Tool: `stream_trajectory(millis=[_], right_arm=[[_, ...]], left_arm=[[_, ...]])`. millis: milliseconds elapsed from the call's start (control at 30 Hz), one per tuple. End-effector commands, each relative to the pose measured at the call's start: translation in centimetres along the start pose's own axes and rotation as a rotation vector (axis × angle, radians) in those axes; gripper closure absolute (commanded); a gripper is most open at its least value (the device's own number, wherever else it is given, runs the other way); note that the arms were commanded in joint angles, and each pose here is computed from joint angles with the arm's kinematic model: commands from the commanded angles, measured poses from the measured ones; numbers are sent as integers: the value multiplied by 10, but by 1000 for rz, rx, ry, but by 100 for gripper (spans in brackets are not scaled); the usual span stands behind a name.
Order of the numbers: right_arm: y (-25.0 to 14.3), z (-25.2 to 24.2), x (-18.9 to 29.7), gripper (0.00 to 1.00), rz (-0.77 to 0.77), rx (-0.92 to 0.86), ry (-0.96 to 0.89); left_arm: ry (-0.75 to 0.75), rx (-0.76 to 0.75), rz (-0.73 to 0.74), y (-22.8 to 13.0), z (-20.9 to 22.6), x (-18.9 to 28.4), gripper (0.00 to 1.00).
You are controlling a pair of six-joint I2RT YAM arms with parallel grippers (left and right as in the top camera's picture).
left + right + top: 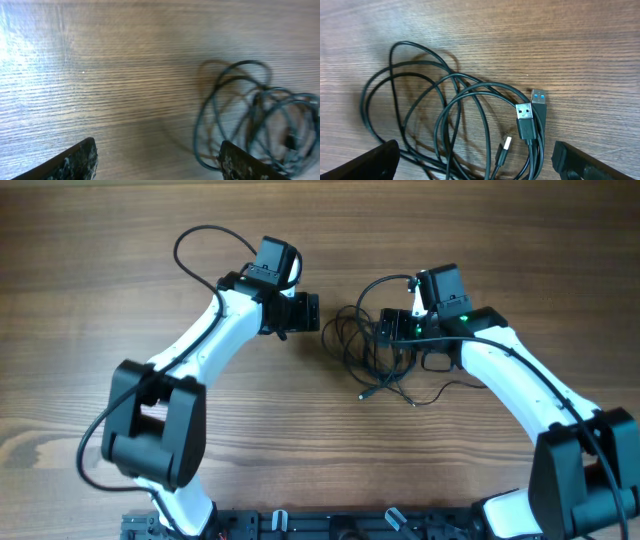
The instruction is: Untangle cables
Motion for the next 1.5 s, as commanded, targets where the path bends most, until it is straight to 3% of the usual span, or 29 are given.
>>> stream_trajectory(millis=[0,67,233,267,300,333,400,533,633,667,700,767,900,1367,1400,1467], right_arm=[[-6,-7,-15,0,42,-12,-28],[-9,-8,-21,0,58,-14,-32],[-8,-8,-21,0,56,-43,-31],[-8,-8,-21,0,56,-43,-31],[-9,-8,-21,0,57,-42,-31],[-9,-8,-21,1,58,-42,-32],[-9,-8,-21,0,59,-42,-32],[-8,-8,-21,0,56,-43,-31],[-9,-7,-21,0,57,-43,-25],[-9,-4,-21,0,60,-44,-8],[-8,-4,-21,0,58,-44,-4],[-8,-4,-21,0,57,-44,-4],[-6,-3,-21,0,46,-54,-3],[-5,-3,-21,0,40,-63,-2],[-5,-3,-21,0,40,-63,-2],[-5,-3,-21,0,40,-63,-2]], left_arm=[[81,34,50,-8,19,-28,24],[134,69,72,-13,30,-43,24],[189,84,154,-30,48,-82,36],[197,85,167,-33,50,-87,63],[199,86,171,-33,51,-88,83],[195,85,172,-33,50,-88,96],[156,48,128,-20,39,-72,96],[-31,23,-53,16,-6,9,96],[-84,6,-140,24,-18,49,90],[-78,8,-131,22,-17,48,80],[-66,12,-111,20,-14,42,59],[-35,24,-57,12,-7,26,27],[27,43,43,-6,11,-16,22],[103,41,180,-35,27,-83,39],[105,32,187,-38,26,-86,46],[99,4,190,-43,17,-87,89]])
Point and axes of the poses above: each gripper's point midway between its finger pads, its own x axis back along the fingers, its own z axis along the line the jaws close on, y = z × x, the point moved 3 cm from there along x, back along the fingers, and after that the axes turned 10 degrees about x, right-handed, at the moved point
